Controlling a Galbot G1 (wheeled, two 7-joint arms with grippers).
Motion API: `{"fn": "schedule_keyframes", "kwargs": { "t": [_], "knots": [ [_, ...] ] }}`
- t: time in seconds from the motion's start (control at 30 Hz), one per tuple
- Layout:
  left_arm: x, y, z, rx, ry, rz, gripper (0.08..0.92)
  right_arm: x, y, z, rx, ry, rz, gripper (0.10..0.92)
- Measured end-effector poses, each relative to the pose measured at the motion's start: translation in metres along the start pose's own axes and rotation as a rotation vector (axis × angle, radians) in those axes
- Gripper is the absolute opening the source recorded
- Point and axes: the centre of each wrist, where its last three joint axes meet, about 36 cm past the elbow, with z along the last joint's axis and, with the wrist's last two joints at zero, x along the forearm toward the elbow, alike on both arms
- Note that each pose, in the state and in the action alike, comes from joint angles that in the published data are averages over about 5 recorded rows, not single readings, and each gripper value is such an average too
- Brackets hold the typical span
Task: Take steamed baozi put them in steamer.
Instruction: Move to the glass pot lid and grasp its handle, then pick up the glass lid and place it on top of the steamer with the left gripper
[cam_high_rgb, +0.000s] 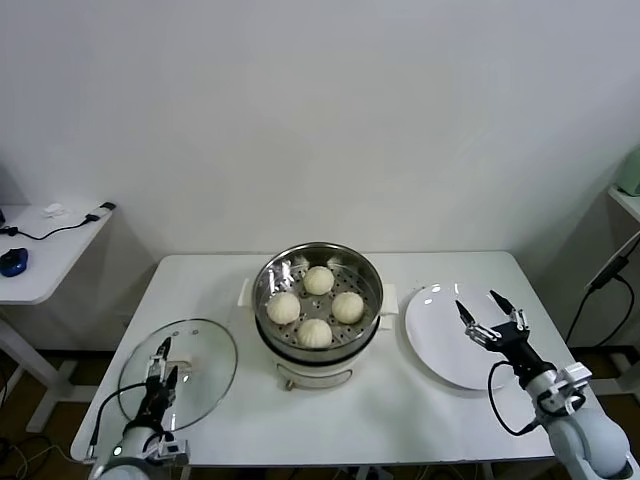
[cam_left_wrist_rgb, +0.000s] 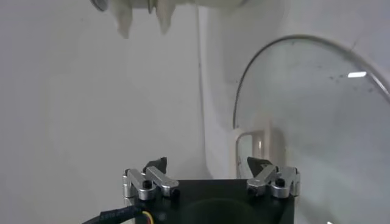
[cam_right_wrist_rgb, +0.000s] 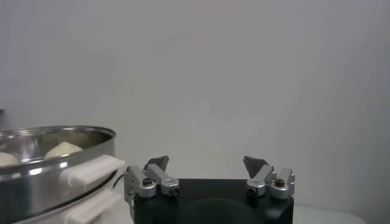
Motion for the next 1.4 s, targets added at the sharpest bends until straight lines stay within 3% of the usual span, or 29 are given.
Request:
{"fn": "schedule_keyframes", "kwargs": {
  "t": [0.53, 1.2, 1.3, 1.4],
  "knots": [
    [-0.042, -0.013, 0.007, 0.007, 0.013, -0.054, 0.796, 0.012, -0.002, 0.015, 0.013, 0.023, 0.032, 0.823],
    [-0.046, -0.013, 0.012, 0.045, -0.002, -0.053, 0.229, 0.017, -0.012, 0.020, 0.041, 0.030, 0.052, 0.823],
    [-0.042, -0.009, 0.014, 0.050, -0.001, -0.063, 0.164, 0.017, -0.014, 0.019, 0.043, 0.028, 0.055, 0.823],
    [-0.037, -0.001, 0.016, 0.055, 0.000, -0.077, 0.149, 0.016, -0.015, 0.018, 0.045, 0.027, 0.057, 0.823]
  ]
}}
